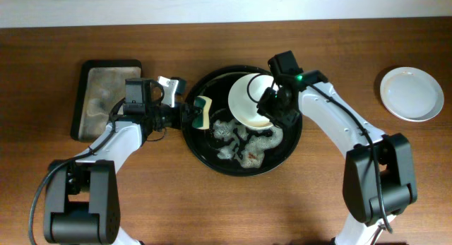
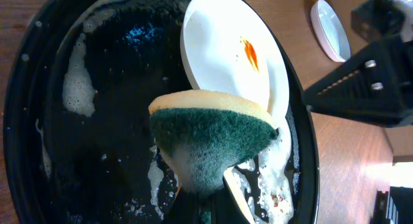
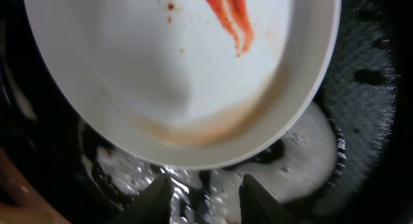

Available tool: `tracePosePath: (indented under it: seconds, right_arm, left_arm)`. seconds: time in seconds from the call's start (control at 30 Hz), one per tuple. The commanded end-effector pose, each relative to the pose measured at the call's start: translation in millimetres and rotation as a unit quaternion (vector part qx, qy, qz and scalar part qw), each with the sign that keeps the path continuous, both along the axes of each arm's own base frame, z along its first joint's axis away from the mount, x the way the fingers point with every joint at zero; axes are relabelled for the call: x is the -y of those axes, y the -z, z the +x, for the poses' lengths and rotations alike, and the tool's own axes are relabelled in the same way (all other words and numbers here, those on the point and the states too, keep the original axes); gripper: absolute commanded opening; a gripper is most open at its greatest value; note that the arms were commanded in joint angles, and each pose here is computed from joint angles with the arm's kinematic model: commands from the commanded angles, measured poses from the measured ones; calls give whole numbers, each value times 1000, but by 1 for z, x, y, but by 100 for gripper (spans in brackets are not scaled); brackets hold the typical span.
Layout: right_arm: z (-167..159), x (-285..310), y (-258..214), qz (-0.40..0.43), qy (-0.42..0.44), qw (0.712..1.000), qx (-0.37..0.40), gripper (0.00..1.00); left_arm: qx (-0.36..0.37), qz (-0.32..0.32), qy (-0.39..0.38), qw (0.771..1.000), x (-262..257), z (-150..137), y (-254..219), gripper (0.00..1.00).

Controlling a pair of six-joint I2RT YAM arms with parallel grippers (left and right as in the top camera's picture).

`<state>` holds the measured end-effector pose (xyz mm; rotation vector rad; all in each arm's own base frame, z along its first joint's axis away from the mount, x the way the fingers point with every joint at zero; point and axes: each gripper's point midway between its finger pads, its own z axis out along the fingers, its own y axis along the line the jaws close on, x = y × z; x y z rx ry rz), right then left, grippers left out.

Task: Clean dirty plates on tray and stack at the side
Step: 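Pull the stained plate to the tray center with the right gripper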

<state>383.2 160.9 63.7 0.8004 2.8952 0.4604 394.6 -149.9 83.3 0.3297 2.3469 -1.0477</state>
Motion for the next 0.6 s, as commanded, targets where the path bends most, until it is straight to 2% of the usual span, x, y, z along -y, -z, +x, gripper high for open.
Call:
tracePosePath:
  seconds: [0.0, 0.3, 0.33, 0.37, 0.5, 0.57]
  right_arm:
    - [-11, 0, 23, 5, 60, 998, -33, 36]
    - [-22, 7, 57, -1, 80, 996, -37, 35]
    - [-21, 7, 57, -2, 81, 996, -35, 30]
    - [-20, 8, 57, -6, 79, 996, -32, 18]
    - [-19, 14, 58, -26, 35, 999, -18, 7]
    - [-19, 20, 58, -41, 13, 999, -12, 5]
  left_arm:
    - [-7, -10, 7, 1000, 4, -4, 1, 0]
    - [-7, -10, 7, 1000, 4, -4, 1, 0]
    - [-7, -10, 7, 1000, 4, -4, 1, 0]
    - [-7, -10, 7, 1000, 4, -4, 1, 0]
    - [-7, -10, 7, 1000, 4, -4, 1, 0]
    - [-7, -10, 7, 1000, 4, -4, 1, 0]
